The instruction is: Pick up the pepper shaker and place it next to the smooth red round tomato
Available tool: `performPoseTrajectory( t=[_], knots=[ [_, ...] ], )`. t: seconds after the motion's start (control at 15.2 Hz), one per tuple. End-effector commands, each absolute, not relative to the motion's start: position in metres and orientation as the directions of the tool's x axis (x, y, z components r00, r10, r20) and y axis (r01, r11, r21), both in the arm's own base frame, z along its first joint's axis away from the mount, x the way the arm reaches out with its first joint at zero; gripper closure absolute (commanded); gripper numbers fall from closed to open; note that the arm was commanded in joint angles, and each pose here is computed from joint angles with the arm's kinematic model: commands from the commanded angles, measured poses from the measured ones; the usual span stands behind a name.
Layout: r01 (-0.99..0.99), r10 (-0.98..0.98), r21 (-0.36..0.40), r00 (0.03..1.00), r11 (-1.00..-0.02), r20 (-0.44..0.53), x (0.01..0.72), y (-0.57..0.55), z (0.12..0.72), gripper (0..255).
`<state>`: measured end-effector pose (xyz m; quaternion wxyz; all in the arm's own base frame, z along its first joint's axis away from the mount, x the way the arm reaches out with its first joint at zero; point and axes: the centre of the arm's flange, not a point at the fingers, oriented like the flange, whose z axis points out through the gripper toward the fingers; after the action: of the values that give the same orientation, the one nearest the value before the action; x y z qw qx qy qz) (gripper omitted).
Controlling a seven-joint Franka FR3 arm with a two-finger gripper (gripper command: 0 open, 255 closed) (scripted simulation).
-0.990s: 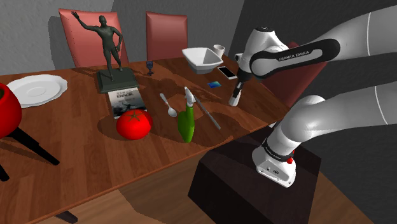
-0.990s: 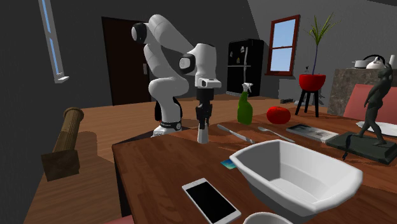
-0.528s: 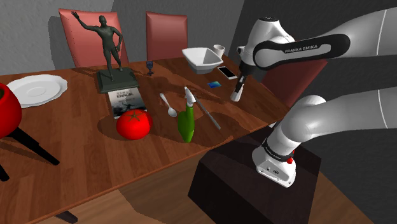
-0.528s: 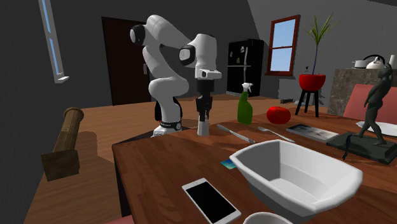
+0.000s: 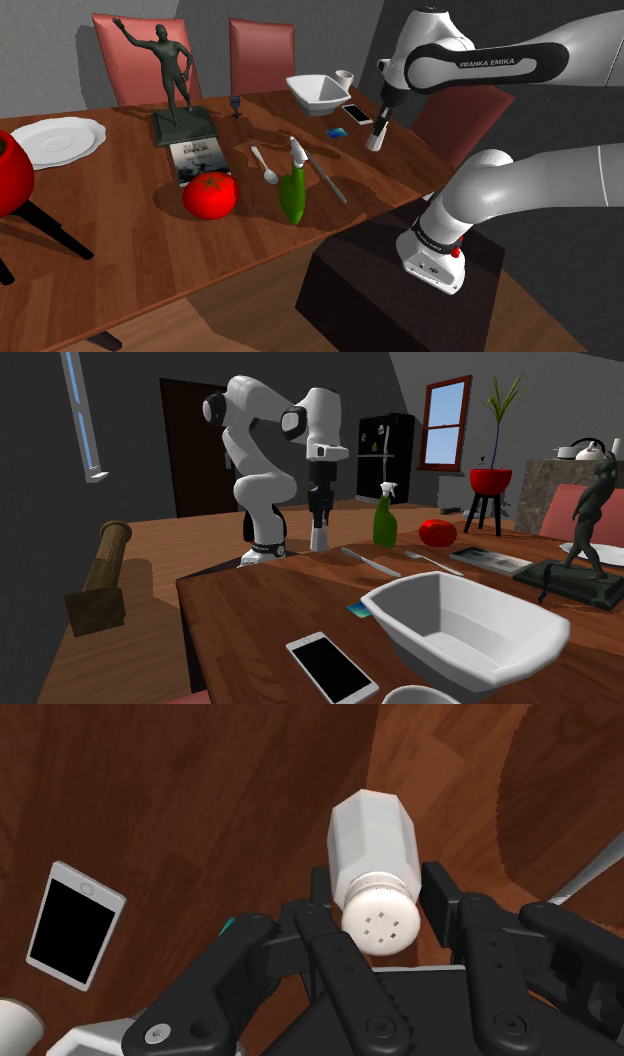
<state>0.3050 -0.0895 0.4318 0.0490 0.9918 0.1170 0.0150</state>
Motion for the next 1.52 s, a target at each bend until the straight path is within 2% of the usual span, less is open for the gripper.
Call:
performPoseTrajectory(
  t=[0.0, 1.12, 1.45],
  knots=[
    [0.231, 0.234, 0.1, 0.972, -0.968, 0.018, 0.306, -0.09, 0.444, 255],
    [0.231, 0.234, 0.1, 0.972, -0.968, 0.018, 0.306, -0.09, 0.529, 255],
    [0.231, 0.234, 0.1, 0.972, -0.968, 0.018, 0.327, -0.028, 0.53, 255]
  ],
)
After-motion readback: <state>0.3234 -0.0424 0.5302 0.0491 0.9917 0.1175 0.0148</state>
